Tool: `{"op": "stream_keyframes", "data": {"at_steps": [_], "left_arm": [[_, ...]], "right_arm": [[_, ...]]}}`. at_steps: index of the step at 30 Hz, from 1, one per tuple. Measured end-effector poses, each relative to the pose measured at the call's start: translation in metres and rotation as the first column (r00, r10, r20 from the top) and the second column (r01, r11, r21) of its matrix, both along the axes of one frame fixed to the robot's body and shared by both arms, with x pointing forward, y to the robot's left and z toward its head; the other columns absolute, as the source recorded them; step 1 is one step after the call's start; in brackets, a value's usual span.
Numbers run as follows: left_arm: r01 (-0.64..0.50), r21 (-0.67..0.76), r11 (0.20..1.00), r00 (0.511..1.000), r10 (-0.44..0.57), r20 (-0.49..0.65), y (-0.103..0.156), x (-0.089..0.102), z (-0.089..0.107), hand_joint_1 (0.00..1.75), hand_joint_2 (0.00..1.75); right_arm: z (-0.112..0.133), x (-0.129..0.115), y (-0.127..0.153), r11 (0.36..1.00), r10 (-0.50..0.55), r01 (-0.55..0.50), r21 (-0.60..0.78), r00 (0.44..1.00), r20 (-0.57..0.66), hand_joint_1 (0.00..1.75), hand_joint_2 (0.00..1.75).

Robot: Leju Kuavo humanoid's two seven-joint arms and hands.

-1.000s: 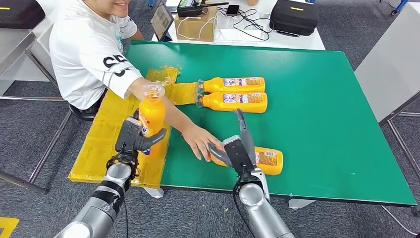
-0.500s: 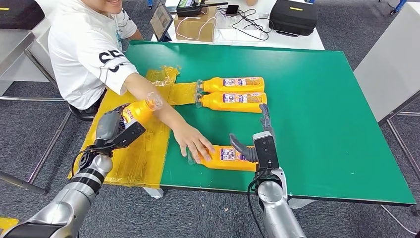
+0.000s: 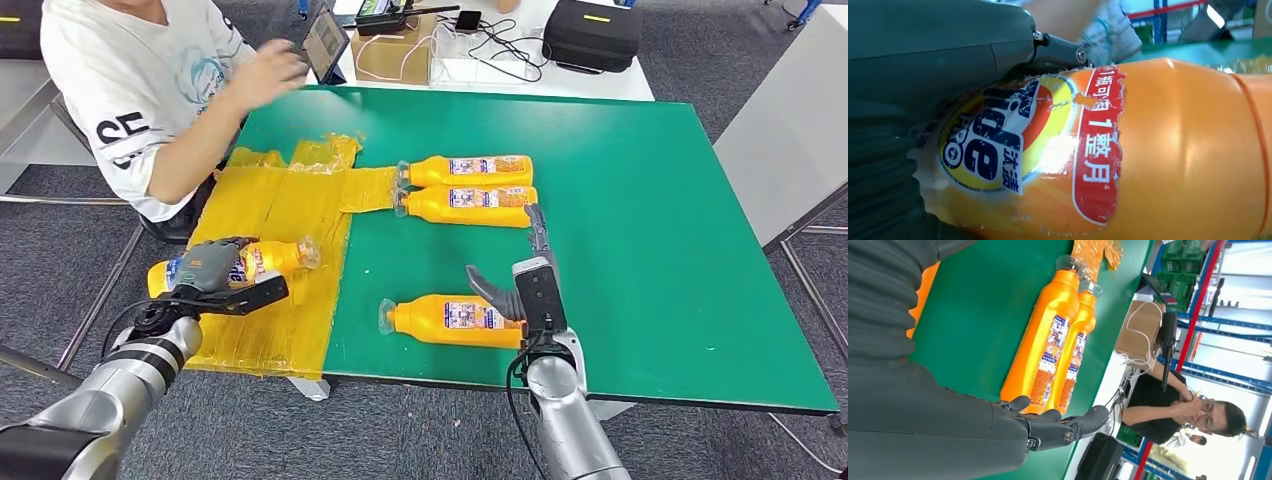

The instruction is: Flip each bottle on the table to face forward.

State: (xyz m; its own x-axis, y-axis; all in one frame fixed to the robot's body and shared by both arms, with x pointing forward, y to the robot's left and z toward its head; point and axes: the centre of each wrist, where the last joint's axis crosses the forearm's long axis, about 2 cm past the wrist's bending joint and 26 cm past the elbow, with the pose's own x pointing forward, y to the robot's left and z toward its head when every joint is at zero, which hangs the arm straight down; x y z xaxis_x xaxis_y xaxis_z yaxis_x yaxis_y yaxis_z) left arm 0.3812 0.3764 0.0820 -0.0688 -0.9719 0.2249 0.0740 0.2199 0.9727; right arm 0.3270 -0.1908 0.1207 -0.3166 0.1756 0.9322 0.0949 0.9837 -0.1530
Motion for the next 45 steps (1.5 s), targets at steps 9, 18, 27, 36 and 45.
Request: {"op": "stream_keyframes", "data": {"at_steps": [9, 18, 27, 36, 45], "left_arm": [[0.011, 0.024, 1.000, 0.999, -0.010, -0.042, 0.013, -0.001, 0.000, 1.39, 1.75], [0.059, 0.006, 0.998, 0.998, -0.058, -0.027, 0.017, -0.005, -0.004, 0.00, 1.75], [0.109, -0.182, 0.977, 0.992, -0.095, 0.084, 0.021, -0.017, -0.015, 0.00, 0.00], [0.076, -0.498, 0.864, 0.978, 0.031, 0.204, 0.009, -0.022, -0.020, 0.00, 0.00], [0.111, -0.665, 0.739, 0.956, 0.103, 0.274, -0.006, -0.022, -0.013, 0.00, 1.75]], "right_arm": [[-0.001, 0.007, -0.002, 1.000, 0.011, -0.011, -0.024, 1.000, -0.011, 0.00, 1.75], [-0.005, 0.010, -0.001, 0.989, 0.054, -0.062, -0.131, 0.996, -0.065, 0.00, 0.44], [-0.014, 0.009, 0.008, 0.949, 0.131, -0.160, -0.271, 0.984, -0.120, 0.00, 1.75], [-0.014, 0.000, 0.030, 0.891, 0.219, -0.256, -0.376, 0.966, -0.138, 0.00, 1.75], [-0.020, -0.020, 0.028, 0.874, 0.223, -0.264, -0.409, 0.964, -0.145, 0.00, 1.75]]}}
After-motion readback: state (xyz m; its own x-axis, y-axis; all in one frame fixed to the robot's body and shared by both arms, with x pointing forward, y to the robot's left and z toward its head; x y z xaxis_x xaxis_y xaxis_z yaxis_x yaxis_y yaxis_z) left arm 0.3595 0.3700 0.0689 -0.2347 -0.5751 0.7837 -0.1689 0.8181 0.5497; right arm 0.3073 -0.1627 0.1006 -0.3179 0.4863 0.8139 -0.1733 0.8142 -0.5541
